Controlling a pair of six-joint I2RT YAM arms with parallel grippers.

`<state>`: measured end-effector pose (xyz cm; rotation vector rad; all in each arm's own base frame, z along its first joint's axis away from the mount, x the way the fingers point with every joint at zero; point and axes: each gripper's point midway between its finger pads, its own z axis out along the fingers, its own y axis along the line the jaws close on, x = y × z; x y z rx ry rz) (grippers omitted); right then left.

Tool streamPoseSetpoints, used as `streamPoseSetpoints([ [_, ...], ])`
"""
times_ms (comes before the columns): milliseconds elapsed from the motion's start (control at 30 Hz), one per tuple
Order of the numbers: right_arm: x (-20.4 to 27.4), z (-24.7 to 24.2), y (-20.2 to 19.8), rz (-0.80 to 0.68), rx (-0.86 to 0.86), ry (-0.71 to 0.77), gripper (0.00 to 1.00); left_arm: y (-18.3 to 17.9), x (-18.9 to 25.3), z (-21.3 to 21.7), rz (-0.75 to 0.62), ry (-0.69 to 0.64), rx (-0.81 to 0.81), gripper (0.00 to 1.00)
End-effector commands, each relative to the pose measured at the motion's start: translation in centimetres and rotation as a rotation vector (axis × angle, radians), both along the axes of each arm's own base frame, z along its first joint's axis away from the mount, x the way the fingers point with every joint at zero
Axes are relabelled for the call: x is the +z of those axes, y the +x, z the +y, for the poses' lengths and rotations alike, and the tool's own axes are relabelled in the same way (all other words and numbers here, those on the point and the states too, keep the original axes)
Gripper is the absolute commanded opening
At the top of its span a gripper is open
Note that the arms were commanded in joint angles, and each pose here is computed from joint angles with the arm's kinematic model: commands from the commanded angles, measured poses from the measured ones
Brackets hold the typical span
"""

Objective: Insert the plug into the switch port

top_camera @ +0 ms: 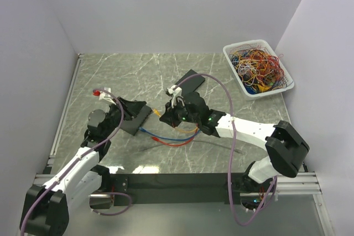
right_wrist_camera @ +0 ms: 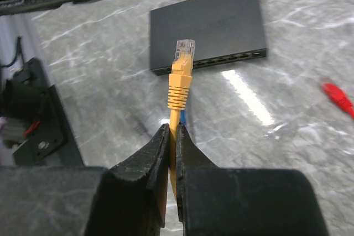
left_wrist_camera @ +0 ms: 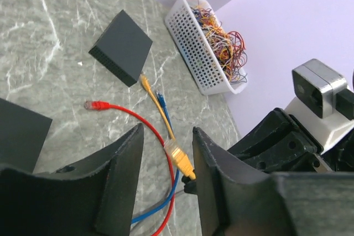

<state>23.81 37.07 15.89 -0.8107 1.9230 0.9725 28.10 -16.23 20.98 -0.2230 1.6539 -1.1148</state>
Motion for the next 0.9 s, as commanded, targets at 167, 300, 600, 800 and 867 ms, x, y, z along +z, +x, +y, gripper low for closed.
streamPoseSetpoints([
  [167, 1.4, -0.1, 2.1, -0.112, -0.145, -0.055, 0.0, 1.3, 1.8, -1.1, 0.102, -0.01, 0.047, 0.46],
  [300, 1.3, 0.6, 1.5, -0.136, -0.147, -0.089, 0.0, 1.4, 1.7, -2.4, 0.131, 0.005, 0.054, 0.52],
  [600, 1.4, 0.3, 1.7, -0.179, -0.204, -0.126, 0.0, 1.1, 0.8, -3.6, 0.203, 0.036, 0.082, 0.64],
  [800, 1.4, 0.8, 1.1, -0.213, -0.208, -0.157, 0.0, 1.1, 0.3, -4.0, 0.235, 0.049, 0.094, 0.6],
  [867, 1.3, 1.0, 1.0, -0.219, -0.209, -0.166, 0.0, 1.0, 0.3, -4.3, 0.234, 0.047, 0.091, 0.59],
])
